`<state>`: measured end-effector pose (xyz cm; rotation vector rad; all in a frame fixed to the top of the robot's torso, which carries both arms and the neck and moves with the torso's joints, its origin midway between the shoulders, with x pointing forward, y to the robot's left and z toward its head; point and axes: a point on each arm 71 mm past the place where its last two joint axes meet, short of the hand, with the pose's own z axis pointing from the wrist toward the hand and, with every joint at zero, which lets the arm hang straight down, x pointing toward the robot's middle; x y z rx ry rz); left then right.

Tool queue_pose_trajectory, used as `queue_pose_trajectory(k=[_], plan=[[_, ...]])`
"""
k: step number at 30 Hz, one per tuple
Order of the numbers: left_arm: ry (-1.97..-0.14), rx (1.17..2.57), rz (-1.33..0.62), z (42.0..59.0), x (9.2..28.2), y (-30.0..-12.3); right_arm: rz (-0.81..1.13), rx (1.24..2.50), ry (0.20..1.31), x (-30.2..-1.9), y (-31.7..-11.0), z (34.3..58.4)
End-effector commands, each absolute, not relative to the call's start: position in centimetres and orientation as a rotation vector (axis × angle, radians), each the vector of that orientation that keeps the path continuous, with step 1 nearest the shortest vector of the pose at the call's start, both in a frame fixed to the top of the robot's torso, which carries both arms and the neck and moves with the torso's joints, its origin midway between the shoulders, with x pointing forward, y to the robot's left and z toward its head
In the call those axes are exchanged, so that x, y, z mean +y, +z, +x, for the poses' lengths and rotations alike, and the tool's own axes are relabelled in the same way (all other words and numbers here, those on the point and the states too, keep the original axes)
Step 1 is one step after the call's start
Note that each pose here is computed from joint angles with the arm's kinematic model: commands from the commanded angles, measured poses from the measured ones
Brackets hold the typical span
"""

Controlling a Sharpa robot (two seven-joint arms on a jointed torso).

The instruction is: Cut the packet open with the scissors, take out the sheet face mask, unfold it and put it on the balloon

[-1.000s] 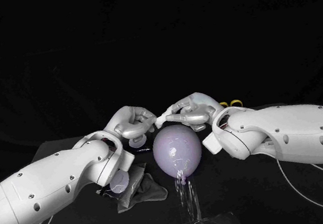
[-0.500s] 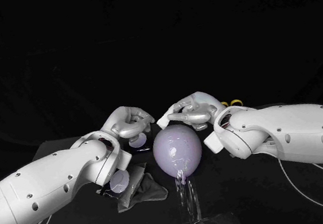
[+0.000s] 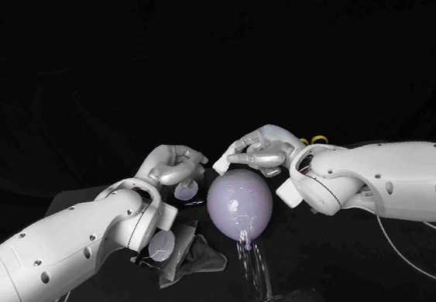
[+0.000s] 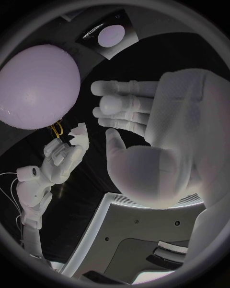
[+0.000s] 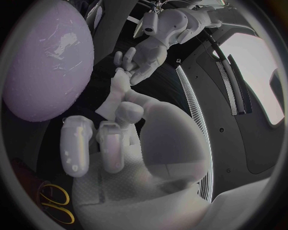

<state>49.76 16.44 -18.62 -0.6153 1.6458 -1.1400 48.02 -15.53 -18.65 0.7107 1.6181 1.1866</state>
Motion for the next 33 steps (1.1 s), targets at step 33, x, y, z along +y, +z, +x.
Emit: queue_pose_trajectory(k=[33], plan=[[-1.94, 1.69, -1.438, 50.3, 13.6, -19.6, 0.556, 1.529, 1.352, -11.7, -13.3, 50.8]])
